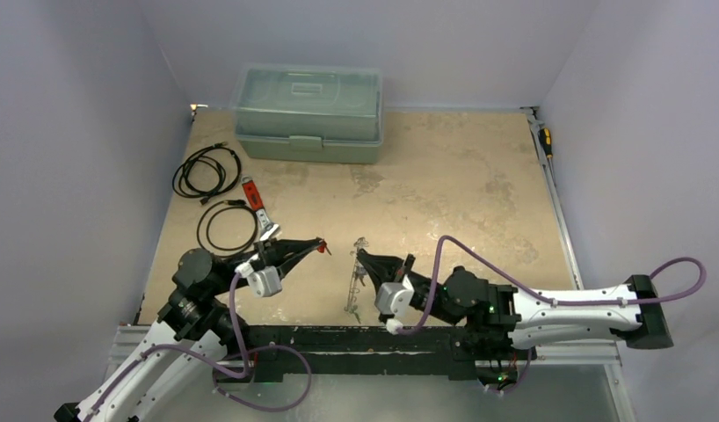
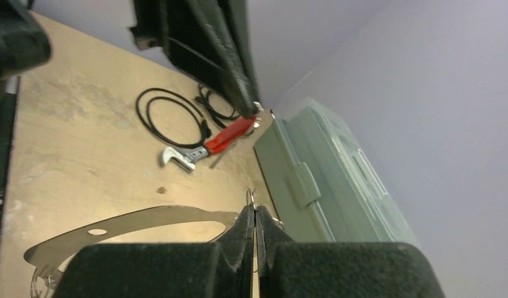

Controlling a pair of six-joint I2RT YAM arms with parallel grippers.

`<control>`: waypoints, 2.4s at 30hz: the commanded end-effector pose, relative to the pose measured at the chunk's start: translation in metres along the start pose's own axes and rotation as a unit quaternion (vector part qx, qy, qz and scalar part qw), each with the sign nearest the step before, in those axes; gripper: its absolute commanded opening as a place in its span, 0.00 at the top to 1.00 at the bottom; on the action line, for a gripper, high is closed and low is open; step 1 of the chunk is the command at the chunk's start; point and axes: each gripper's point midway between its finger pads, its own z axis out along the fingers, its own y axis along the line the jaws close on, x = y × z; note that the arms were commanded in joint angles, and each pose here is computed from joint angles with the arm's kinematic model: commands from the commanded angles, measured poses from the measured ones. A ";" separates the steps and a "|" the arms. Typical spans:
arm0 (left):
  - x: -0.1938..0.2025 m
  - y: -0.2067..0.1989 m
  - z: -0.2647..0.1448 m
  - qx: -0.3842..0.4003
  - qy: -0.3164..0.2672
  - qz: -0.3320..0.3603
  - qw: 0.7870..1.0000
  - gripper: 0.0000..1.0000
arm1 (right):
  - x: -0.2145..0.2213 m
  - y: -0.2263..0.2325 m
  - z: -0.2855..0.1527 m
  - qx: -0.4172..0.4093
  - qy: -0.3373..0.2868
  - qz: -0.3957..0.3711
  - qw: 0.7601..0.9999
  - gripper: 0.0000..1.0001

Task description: Put the keys on the keyring

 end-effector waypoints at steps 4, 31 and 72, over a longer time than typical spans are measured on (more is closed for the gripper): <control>-0.007 -0.006 0.002 0.017 -0.019 0.002 1.000 1.00 | -0.020 -0.037 0.004 0.026 -0.041 0.040 0.998 1.00; -0.024 -0.063 0.004 0.163 -0.090 -0.004 0.983 1.00 | -0.030 -0.009 -0.008 -0.061 -0.075 0.041 0.994 1.00; -0.021 -0.079 0.008 0.211 -0.097 -0.021 0.973 1.00 | -0.037 0.008 -0.008 -0.109 -0.089 0.050 0.989 1.00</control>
